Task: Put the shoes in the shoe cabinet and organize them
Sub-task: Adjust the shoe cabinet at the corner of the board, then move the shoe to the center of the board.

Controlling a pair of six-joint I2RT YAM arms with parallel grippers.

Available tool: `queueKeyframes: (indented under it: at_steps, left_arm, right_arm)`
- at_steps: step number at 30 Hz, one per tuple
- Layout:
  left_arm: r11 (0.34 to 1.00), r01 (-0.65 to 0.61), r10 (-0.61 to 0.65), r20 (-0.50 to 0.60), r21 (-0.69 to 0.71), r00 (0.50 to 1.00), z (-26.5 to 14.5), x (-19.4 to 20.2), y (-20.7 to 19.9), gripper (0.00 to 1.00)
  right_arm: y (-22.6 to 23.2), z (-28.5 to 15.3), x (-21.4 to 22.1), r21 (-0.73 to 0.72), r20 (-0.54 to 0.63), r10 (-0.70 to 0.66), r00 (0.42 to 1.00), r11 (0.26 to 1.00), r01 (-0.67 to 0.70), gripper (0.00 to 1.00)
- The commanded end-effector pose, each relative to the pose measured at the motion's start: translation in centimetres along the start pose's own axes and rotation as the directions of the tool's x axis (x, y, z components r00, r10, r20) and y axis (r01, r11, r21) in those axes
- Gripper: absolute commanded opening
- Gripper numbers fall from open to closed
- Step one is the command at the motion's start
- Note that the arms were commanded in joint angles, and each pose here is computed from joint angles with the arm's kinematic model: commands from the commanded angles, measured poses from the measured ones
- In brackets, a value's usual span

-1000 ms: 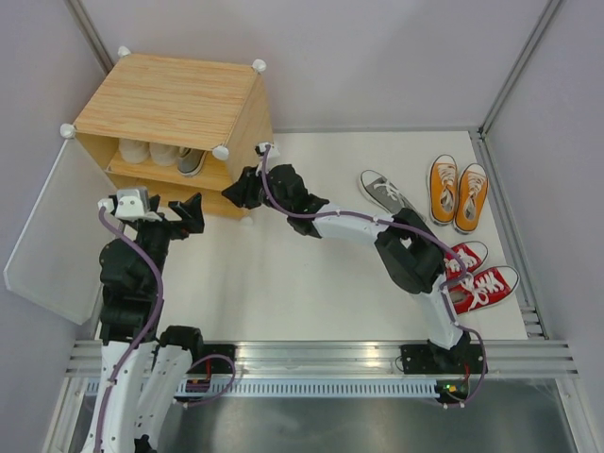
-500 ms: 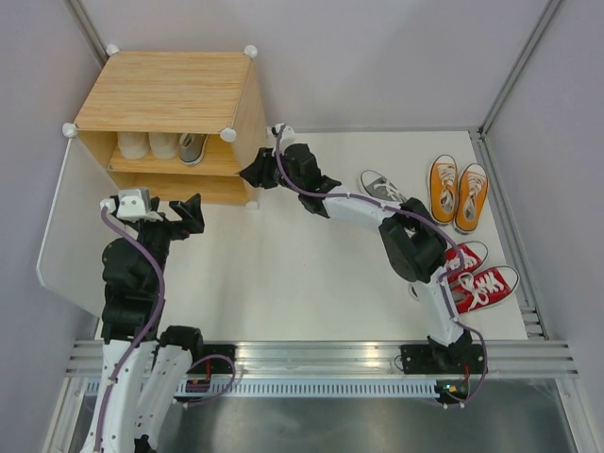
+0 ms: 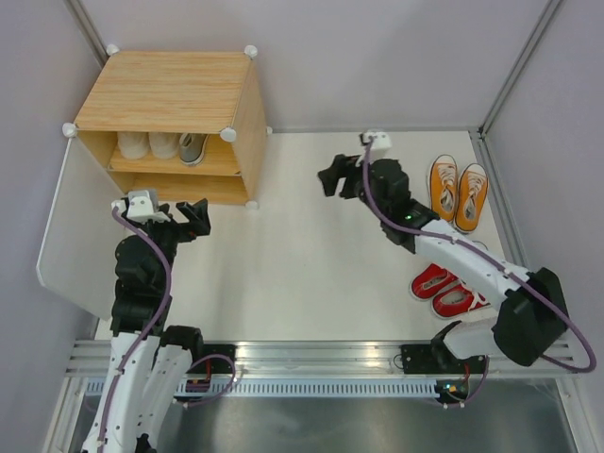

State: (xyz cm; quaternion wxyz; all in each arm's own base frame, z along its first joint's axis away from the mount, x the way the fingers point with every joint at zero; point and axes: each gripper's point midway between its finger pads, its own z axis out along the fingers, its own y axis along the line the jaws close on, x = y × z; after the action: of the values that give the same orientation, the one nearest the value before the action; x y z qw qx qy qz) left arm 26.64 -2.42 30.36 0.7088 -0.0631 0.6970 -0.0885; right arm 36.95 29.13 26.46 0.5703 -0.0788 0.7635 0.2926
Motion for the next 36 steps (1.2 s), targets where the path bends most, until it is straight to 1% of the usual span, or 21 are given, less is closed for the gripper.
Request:
queueKeyframes:
  at_steps: [1,2,3,6,9,14,16,17,19,22,24,25,27,28,29,30,31,33,34,35,36]
  left_arm:
    - [0.998,0.048,-0.049,0.05,0.031,0.998,0.0,-1.4,-0.8,1.0]
    - [0.998,0.049,-0.05,0.048,0.033,0.998,0.0,-1.3,-0.9,1.0]
    - [0.998,0.048,-0.05,0.043,0.04,0.998,0.0,-1.2,-1.0,1.0]
    - [0.997,0.052,-0.054,0.03,0.056,0.998,0.1,-0.9,-1.3,1.0]
    - [0.996,0.058,-0.059,0.019,0.067,0.998,0.2,-0.7,-1.5,1.0]
    - [0.997,0.055,-0.056,0.019,0.061,0.998,0.2,-0.7,-1.4,1.0]
    - [0.996,0.056,-0.058,0.019,0.067,0.998,0.2,-0.7,-1.5,1.0]
    - [0.996,0.056,-0.058,0.019,0.072,0.998,0.2,-0.8,-1.6,1.0]
    - [0.996,0.056,-0.058,0.018,0.076,0.998,0.2,-0.7,-1.7,1.0]
    - [0.995,0.055,-0.056,0.021,0.079,0.998,0.2,-0.7,-1.7,1.0]
    - [0.995,0.056,-0.058,0.021,0.079,0.998,0.2,-0.7,-1.7,1.0]
    - [0.995,0.056,-0.058,0.02,0.08,0.998,0.2,-0.7,-1.8,1.0]
    - [0.995,0.056,-0.059,0.029,0.083,0.998,0.0,-1.0,-1.8,1.0]
    - [0.995,0.055,-0.057,0.029,0.084,0.998,0.0,-0.9,-1.8,1.0]
    - [0.995,0.055,-0.057,0.027,0.084,0.998,0.0,-0.8,-1.8,1.0]
    - [0.995,0.055,-0.057,0.027,0.084,0.998,0.0,-0.8,-1.8,1.0]
    - [0.995,0.055,-0.057,0.029,0.084,0.998,0.0,-0.9,-1.8,1.0]
    - [0.995,0.053,-0.056,0.03,0.084,0.998,0.0,-1.0,-1.8,1.0]
    - [0.995,0.053,-0.056,0.029,0.084,0.998,0.0,-0.8,-1.8,1.0]
    - [0.995,0.053,-0.056,0.032,0.085,0.998,0.0,-1.0,-1.8,1.0]
    - [0.995,0.053,-0.056,0.03,0.086,0.998,0.0,-0.9,-1.9,1.0]
  right_arm:
    - [-13.5,-3.5,1.7,0.444,-0.061,-0.039,0.997,0.894,0.062,0.82]
    - [-15.7,-4.4,2.2,0.498,-0.085,-0.028,0.996,0.865,0.067,0.83]
    - [-18.8,-5.7,2.3,0.566,-0.103,-0.015,0.995,0.821,0.071,0.84]
    - [-23.2,-6.7,3.4,0.656,-0.146,0.007,0.989,0.749,0.092,0.85]
    - [-25.8,-6.1,4.8,0.701,-0.187,0.024,0.982,0.703,0.117,0.85]
    - [-28.1,-4.7,6.6,0.694,-0.212,0.053,0.976,0.711,0.112,0.84]
    - [-29.0,-4.3,6.7,0.703,-0.224,0.052,0.973,0.7,0.125,0.84]
    - [-29.7,-4.0,7.8,0.707,-0.255,0.065,0.965,0.693,0.14,0.84]
    - [-30.5,-3.8,8.2,0.713,-0.268,0.067,0.961,0.684,0.151,0.84]
    - [-30.2,-2.5,8.4,0.664,-0.256,0.028,0.966,0.732,0.154,0.82]
    - [-29.3,-1.6,9.0,0.608,-0.27,0.03,0.962,0.781,0.146,0.77]
    - [-28.8,-1.4,9.5,0.581,-0.283,0.037,0.958,0.802,0.141,0.75]
    - [-27.8,-1.1,9.9,0.539,-0.276,0.055,0.959,0.835,0.107,0.62]
    - [-27.6,-1.3,10.7,0.527,-0.287,0.068,0.956,0.844,0.098,0.55]
    - [-27.1,-1.3,10.4,0.512,-0.278,0.069,0.958,0.855,0.087,0.44]
    - [-26.7,-1.3,10.7,0.491,-0.284,0.079,0.956,0.868,0.074,0.39]
    - [-26.4,-1.5,10.6,0.488,-0.286,0.084,0.955,0.87,0.069,0.28]
    - [-26.3,-1.8,10.4,0.494,-0.288,0.089,0.953,0.866,0.069,0.15]
    - [-26.1,-1.9,10.3,0.495,-0.286,0.094,0.954,0.867,0.062,0.1]
    - [-26.0,-2.2,10.2,0.497,-0.288,0.103,0.952,0.866,0.056,0.01]
    - [-25.7,-2.2,10.1,0.495,-0.285,0.109,0.952,0.867,0.049,0.01]
